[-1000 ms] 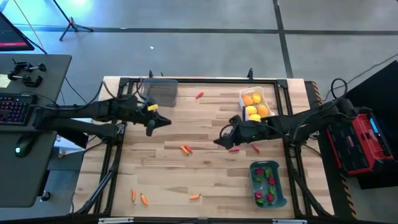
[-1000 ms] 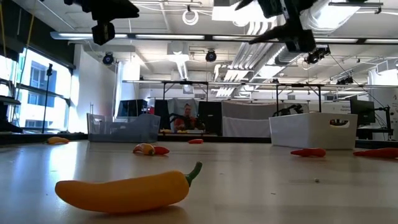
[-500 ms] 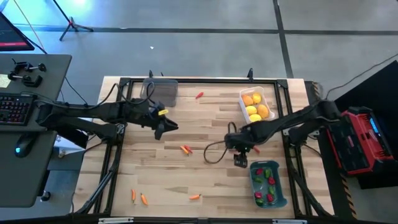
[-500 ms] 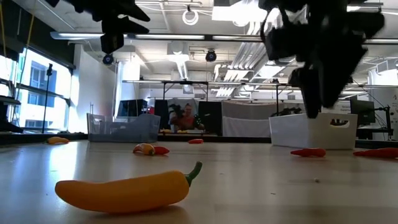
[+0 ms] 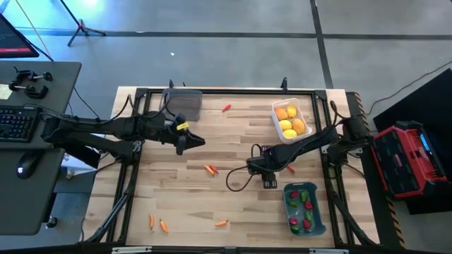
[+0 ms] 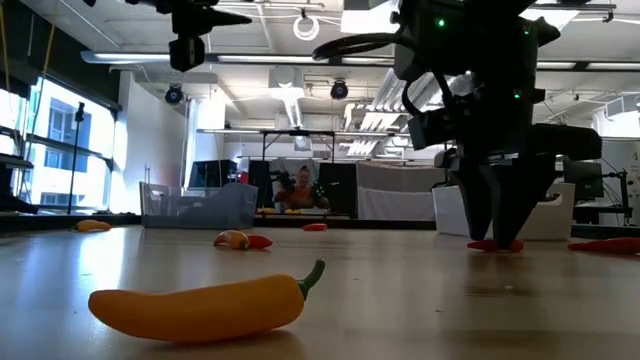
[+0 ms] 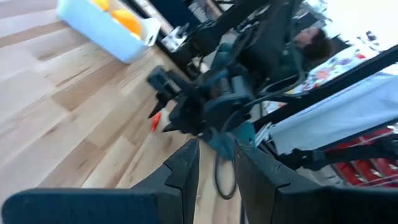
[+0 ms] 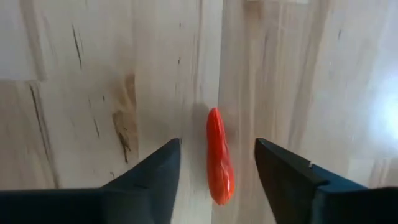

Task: Sort produce into baskets
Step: Put the orange chili pepper into the black bin

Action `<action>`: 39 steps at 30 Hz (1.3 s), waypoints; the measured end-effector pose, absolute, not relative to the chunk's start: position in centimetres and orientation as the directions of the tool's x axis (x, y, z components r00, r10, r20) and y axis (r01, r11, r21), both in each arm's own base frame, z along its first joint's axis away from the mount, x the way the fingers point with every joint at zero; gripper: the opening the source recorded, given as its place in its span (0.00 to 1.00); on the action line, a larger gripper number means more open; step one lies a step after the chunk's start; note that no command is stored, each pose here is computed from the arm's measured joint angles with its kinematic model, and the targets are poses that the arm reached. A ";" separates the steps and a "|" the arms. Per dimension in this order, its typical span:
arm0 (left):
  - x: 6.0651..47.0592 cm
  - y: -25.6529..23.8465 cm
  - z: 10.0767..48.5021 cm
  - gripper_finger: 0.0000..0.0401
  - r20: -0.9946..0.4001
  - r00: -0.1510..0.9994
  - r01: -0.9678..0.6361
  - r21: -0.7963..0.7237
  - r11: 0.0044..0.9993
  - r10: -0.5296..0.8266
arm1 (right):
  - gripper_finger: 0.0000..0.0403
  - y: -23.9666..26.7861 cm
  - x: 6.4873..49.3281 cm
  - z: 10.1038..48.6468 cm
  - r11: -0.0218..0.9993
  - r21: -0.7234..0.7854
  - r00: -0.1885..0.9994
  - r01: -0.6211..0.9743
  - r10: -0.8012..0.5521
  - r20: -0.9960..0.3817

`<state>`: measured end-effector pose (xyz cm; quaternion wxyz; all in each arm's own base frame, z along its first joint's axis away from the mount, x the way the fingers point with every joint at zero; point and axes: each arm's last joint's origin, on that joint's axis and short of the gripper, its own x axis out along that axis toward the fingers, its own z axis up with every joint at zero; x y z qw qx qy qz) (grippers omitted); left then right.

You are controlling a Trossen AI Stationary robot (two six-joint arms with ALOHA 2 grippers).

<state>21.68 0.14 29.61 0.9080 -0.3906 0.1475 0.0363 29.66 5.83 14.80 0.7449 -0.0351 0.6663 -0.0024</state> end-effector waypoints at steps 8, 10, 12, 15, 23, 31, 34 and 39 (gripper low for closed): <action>21.8 -0.6 32.1 0.22 -0.052 0.994 0.028 -0.713 0.701 -0.092 | 0.27 5.7 28.4 13.3 0.999 -0.028 0.081 -0.016 -0.027 -0.996; 21.4 -0.8 33.6 0.22 0.081 0.990 0.139 -0.688 0.712 -0.115 | 0.25 5.7 28.5 13.5 1.000 -0.016 0.091 -0.015 -0.015 -0.996; 20.6 -0.8 34.9 0.22 0.187 0.975 0.217 -0.667 0.713 -0.122 | 0.24 5.8 28.9 14.0 1.000 -0.011 0.116 -0.015 -0.009 -0.993; 18.9 -0.8 36.6 0.22 0.310 0.943 0.299 -0.633 0.713 -0.120 | 0.18 5.7 30.4 15.5 1.000 -0.014 0.181 -0.012 -0.012 -0.983; 13.8 -0.7 40.7 0.22 0.644 0.756 0.459 -0.396 0.795 -0.116 | 0.01 2.6 36.7 22.9 0.986 -0.060 0.582 0.158 -0.142 -0.801; 14.3 -0.7 39.9 0.22 0.556 0.823 0.409 -0.437 0.801 -0.117 | 0.18 1.6 36.0 24.8 0.985 0.059 0.449 0.164 -0.021 -0.893; 15.2 -0.7 39.0 0.22 0.480 0.869 0.375 -0.484 0.791 -0.118 | 0.29 2.9 34.6 24.1 0.985 0.088 0.319 0.149 0.037 -0.947; 16.4 -0.7 38.2 0.22 0.412 0.904 0.342 -0.526 0.779 -0.119 | 0.48 6.0 32.3 21.6 0.997 0.075 0.150 0.028 0.070 -0.986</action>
